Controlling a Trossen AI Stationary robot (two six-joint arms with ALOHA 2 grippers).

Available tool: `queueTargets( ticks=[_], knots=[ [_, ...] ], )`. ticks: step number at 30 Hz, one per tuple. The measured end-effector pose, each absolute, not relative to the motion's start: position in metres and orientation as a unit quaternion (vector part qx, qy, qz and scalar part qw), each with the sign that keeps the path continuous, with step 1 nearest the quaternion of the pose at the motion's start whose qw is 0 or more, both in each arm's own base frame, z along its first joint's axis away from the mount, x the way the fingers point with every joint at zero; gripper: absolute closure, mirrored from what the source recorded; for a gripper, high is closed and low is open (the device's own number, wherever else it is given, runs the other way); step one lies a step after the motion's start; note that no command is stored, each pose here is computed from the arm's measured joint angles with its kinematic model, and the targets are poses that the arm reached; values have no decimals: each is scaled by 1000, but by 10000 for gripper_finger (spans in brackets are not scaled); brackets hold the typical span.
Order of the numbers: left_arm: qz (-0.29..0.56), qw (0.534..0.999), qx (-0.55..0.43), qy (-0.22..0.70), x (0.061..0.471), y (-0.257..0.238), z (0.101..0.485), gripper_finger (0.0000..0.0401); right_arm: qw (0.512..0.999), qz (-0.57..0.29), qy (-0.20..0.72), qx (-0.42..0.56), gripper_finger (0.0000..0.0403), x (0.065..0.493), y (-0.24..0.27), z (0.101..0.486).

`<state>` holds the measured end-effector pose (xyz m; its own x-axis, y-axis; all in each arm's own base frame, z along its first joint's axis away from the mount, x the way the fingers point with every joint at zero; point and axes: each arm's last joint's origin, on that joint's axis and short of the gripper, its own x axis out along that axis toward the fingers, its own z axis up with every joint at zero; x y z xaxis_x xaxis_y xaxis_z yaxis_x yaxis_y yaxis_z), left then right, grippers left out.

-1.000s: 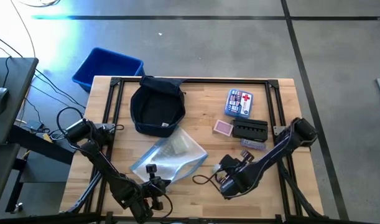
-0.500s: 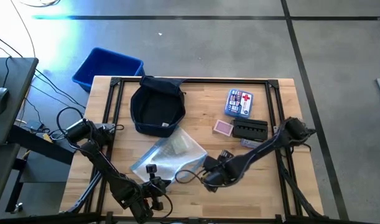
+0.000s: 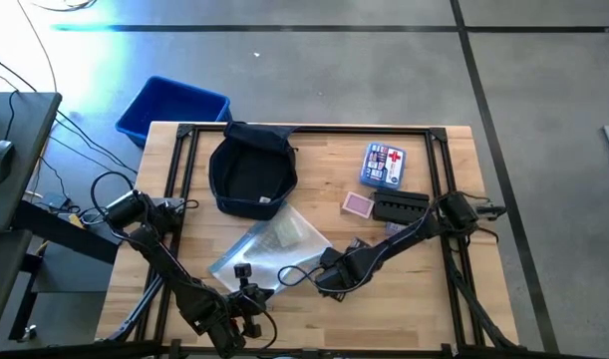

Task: Unpack backpack
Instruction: Put the white charger adapter into the transparent zip bag

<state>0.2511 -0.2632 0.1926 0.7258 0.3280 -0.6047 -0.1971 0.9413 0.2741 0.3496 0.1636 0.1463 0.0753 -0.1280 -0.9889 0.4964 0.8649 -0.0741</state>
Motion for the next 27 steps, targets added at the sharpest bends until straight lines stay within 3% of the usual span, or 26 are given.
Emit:
queueTargets(
  ticks=[3, 6, 13, 22, 27],
  knots=[
    [142, 924, 96, 342, 251, -263, 193, 401, 719, -206, 647, 150, 251, 348, 170, 147],
    [142, 924, 96, 342, 251, -263, 193, 401, 738, -187, 632, 147, 252, 347, 187, 153],
    [136, 924, 106, 340, 252, -264, 193, 401, 839, -107, 511, 152, 252, 370, 221, 182],
    [100, 938, 115, 311, 258, -273, 198, 401, 893, -112, 404, 163, 252, 405, 186, 181],
    [96, 943, 119, 294, 261, -276, 201, 401, 909, -69, 361, 195, 252, 421, 172, 177]
  ],
)
